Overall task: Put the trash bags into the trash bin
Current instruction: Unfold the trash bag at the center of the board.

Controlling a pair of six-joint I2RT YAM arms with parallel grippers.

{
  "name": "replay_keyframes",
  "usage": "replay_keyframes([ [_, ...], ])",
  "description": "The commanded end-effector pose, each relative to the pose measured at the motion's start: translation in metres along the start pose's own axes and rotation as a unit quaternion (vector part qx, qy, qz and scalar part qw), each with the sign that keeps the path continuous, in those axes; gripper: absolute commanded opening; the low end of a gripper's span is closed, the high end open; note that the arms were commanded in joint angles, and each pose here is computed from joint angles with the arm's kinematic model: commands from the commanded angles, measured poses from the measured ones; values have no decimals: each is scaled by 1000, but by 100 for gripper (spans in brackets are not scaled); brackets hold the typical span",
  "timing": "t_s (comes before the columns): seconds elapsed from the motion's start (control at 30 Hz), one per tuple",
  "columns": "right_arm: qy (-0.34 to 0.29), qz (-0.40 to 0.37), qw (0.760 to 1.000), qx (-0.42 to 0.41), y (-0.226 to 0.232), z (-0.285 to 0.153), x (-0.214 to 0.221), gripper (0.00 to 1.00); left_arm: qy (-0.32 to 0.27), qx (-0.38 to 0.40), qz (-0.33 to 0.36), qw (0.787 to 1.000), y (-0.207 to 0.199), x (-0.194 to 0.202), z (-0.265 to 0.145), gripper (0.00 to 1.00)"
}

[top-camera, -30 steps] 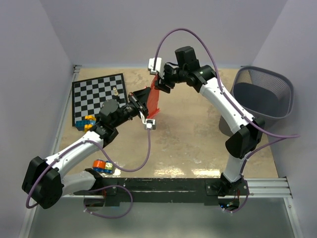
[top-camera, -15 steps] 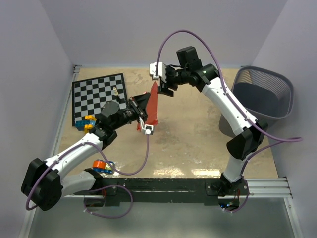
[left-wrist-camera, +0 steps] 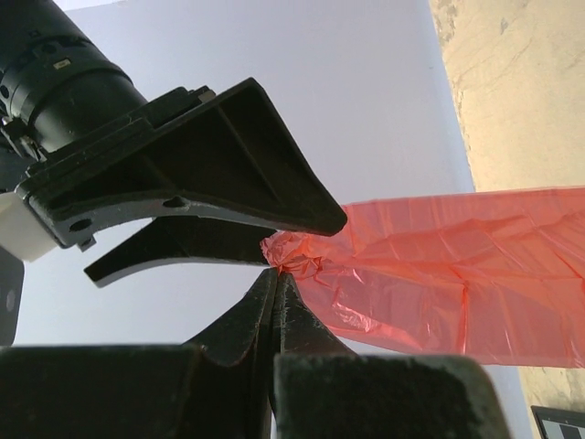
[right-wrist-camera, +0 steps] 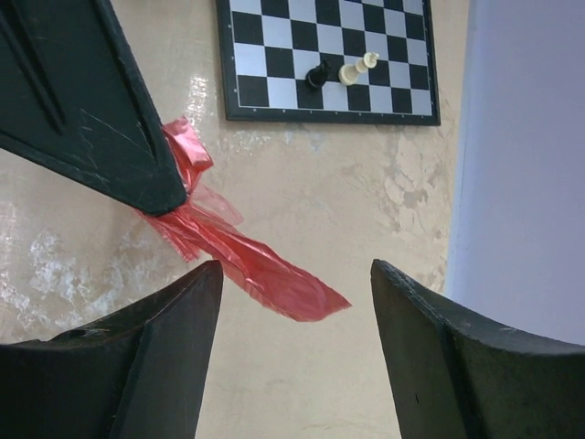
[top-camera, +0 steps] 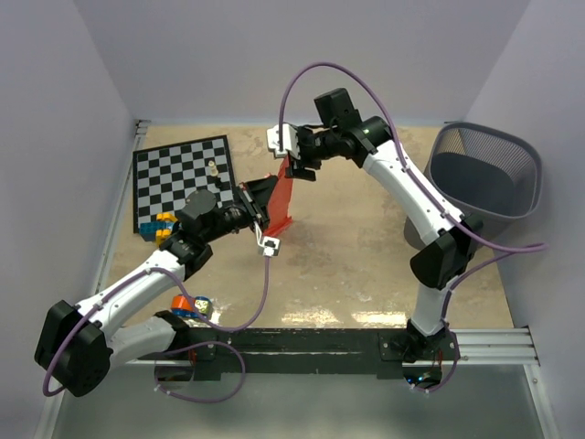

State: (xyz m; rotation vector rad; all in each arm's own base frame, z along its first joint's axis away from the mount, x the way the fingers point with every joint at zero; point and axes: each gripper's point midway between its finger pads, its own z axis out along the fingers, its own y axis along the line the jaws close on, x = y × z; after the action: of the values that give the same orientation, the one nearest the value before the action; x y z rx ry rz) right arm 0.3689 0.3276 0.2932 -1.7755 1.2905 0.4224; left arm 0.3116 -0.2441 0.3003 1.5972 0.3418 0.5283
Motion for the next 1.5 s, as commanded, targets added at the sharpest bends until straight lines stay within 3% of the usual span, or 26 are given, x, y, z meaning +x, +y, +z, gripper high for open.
replay_keyframes([
  [0.0,-21,-44,999,-22,6,-2,-22,67,-16,-7,19,1000,6,-6,-3,0],
  [0.07,-12,-52,998,-43,14,1,-18,61,-12,-5,20,1000,4,-5,-3,0],
  [0.23,11,-42,996,-72,24,5,-7,32,0,-3,17,1000,3,0,-2,0],
  [0.43,39,-19,997,-61,25,7,7,24,19,-1,2,1000,1,5,-8,0],
  [0.53,40,-15,998,-39,19,6,7,4,34,8,-15,999,-4,8,-14,0],
  [0.63,26,-12,999,-29,17,3,0,0,47,25,-87,995,-12,11,-17,38],
  [0.73,14,-11,1000,-17,13,1,-7,0,74,14,-242,967,5,20,-18,51],
  [0.83,16,-5,1000,-3,9,2,-7,0,103,36,-387,916,6,29,-17,51],
  [0.97,3,6,1000,10,5,1,-13,0,113,45,-486,865,2,36,-17,48],
  [1.17,-5,23,999,25,-1,1,-19,0,79,74,-522,846,-3,29,-18,45],
  [1.47,-7,34,999,28,-5,1,-22,0,83,72,-574,811,-10,43,-11,18],
])
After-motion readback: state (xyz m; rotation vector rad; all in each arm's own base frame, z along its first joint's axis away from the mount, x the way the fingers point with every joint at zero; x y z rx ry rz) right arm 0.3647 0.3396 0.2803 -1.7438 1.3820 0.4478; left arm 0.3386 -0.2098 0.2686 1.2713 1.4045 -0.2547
